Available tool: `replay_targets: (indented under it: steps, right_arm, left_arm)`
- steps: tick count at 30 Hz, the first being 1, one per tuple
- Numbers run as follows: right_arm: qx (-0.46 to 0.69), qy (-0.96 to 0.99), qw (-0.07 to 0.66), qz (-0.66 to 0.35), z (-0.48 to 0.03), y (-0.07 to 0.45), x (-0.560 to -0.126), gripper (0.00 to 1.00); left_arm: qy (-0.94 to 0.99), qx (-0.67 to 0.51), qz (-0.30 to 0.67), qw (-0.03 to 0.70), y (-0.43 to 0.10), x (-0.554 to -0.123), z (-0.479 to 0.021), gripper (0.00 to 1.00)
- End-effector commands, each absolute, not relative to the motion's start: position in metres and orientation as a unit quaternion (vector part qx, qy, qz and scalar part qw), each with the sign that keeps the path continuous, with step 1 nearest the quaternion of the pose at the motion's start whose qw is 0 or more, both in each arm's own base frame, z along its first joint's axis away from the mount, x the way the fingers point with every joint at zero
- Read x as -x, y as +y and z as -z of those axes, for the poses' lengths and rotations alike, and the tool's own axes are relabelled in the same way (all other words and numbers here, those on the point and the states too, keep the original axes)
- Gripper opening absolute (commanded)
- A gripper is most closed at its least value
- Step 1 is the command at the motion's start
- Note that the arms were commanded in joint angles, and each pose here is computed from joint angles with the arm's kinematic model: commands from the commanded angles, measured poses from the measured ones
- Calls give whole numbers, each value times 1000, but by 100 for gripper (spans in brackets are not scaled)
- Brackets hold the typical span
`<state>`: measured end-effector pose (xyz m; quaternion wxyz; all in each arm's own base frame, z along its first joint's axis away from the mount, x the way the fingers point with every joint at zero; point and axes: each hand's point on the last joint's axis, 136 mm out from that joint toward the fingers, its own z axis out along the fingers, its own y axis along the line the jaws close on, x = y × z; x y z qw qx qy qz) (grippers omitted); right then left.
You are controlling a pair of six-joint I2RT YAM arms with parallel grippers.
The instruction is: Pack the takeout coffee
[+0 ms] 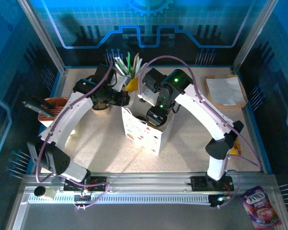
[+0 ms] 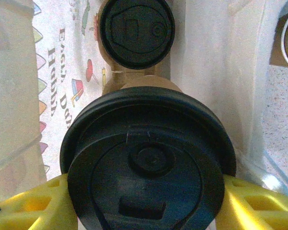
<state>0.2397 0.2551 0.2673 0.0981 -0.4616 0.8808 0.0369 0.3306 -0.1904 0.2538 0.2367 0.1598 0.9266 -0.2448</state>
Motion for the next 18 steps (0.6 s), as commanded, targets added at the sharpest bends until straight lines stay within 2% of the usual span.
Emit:
replay_targets:
  steps: [1, 18]
  right_arm:
    - [466, 883, 52, -11, -254, 244, -229, 52]
    - [459, 888, 26, -14, -229, 254, -229, 50]
  left_arm:
    - [922, -179, 251, 235, -194, -325, -252, 0]
    - [922, -179, 251, 235, -194, -325, -251, 0]
